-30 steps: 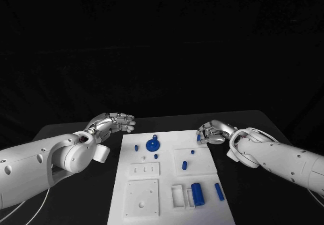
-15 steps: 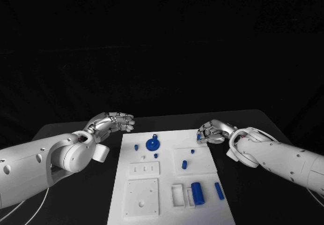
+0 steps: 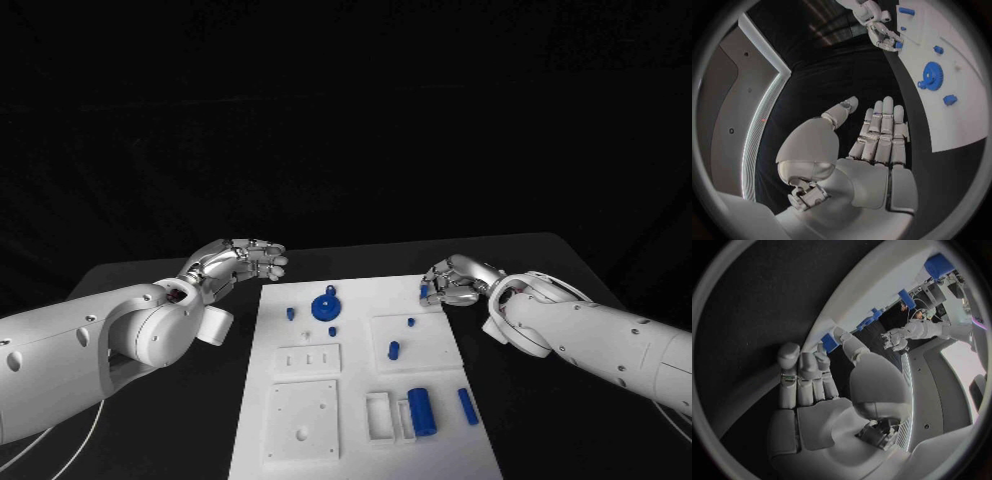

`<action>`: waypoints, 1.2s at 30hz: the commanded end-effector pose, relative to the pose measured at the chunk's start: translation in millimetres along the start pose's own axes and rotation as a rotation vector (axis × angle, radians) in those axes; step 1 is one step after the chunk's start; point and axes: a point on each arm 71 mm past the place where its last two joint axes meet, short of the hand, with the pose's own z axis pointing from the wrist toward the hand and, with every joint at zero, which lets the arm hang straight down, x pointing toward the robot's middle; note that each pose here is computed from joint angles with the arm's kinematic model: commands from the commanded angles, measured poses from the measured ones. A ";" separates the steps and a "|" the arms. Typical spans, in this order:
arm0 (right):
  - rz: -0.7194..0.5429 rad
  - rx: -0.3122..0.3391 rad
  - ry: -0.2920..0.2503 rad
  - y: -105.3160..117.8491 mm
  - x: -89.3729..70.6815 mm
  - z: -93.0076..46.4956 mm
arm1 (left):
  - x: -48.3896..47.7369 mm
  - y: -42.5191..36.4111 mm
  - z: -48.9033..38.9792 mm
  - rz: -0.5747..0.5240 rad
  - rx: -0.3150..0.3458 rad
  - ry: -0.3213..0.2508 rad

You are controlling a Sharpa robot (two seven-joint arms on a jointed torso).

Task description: Assemble the parts on the task board

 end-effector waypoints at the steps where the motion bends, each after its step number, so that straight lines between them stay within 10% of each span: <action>1: -0.004 -0.001 -0.004 0.2 0.9 0.2 | 1.9 -1.0 0.4 -0.009 0.008 0.015; 36: -0.011 -0.019 -0.017 11.4 4.2 0.9 | 4.3 1.2 1.5 0.013 -0.019 0.047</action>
